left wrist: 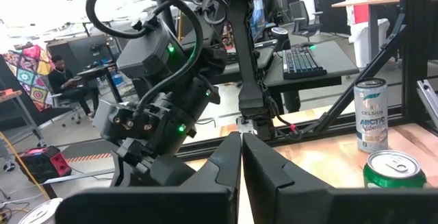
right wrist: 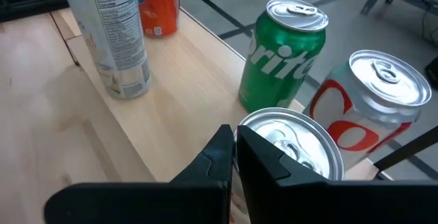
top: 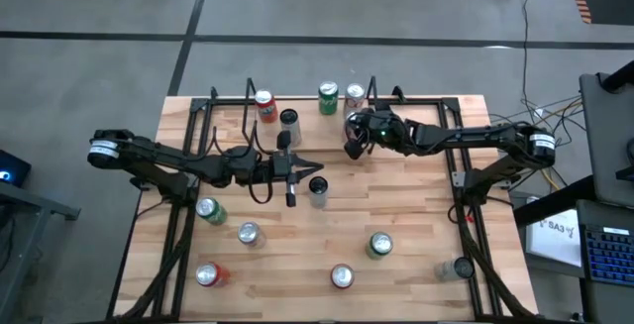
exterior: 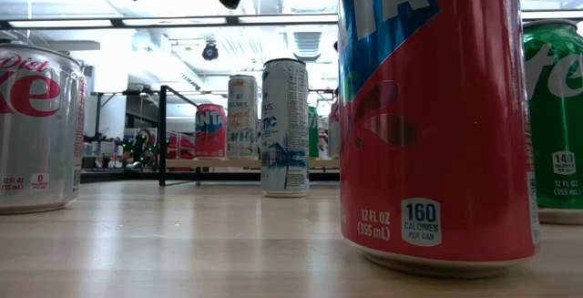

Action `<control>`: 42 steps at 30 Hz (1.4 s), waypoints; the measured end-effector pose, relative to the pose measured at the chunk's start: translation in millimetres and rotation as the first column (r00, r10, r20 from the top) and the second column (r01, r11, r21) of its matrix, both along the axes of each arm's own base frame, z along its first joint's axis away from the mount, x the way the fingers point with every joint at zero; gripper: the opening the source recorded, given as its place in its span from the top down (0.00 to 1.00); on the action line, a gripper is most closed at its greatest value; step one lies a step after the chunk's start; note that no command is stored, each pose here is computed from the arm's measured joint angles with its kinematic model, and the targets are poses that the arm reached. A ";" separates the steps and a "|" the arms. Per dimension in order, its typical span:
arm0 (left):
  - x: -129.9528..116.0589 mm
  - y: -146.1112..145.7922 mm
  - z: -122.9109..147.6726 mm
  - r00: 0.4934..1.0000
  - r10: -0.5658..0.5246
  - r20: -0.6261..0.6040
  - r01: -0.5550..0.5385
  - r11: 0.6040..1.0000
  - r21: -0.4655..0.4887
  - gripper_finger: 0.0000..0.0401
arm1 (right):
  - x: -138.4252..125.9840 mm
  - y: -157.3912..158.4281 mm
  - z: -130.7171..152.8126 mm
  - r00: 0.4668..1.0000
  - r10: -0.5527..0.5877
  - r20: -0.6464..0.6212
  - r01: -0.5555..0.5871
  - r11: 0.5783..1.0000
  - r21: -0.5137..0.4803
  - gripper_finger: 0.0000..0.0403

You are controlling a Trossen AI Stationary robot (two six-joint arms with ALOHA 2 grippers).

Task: Sort soda cans
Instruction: Put the top red silver soda can on the shelf and align it with the other red silver soda can

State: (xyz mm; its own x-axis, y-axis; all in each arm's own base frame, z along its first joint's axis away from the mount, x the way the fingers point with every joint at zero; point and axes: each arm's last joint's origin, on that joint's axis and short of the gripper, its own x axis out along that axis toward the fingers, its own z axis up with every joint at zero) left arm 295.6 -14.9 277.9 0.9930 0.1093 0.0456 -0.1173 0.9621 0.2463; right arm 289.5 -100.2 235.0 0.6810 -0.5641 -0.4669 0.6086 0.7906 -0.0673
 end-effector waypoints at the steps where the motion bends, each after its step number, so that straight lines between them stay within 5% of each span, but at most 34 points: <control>1: 0.0 0.0 0.1 1.000 0.000 0.000 0.000 1.000 0.000 1.00 | 0.1 0.7 0.0 1.000 0.005 -0.002 -0.005 1.000 0.002 0.97; 18: 0.0 0.0 0.0 1.000 0.000 0.000 0.000 1.000 0.004 1.00 | -16.2 6.1 21.3 0.999 0.039 0.000 -0.039 0.998 -0.043 0.97; 29: 0.0 0.8 0.3 1.000 0.003 0.002 -0.003 1.000 0.008 1.00 | -29.9 10.4 14.6 0.992 0.118 -0.051 -0.108 0.979 0.174 0.97; 42: 0.0 1.8 0.9 1.000 0.006 0.008 -0.006 1.000 0.011 1.00 | -31.5 7.0 14.2 0.995 0.019 -0.097 -0.011 0.996 0.091 0.97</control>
State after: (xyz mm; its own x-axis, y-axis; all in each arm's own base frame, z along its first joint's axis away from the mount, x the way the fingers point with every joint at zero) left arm 295.7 -13.1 278.8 0.9919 0.1150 0.0546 -0.1253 0.9586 0.2557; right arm 258.0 -93.2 249.2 0.6378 -0.5069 -0.5800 0.5907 0.8051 -0.0541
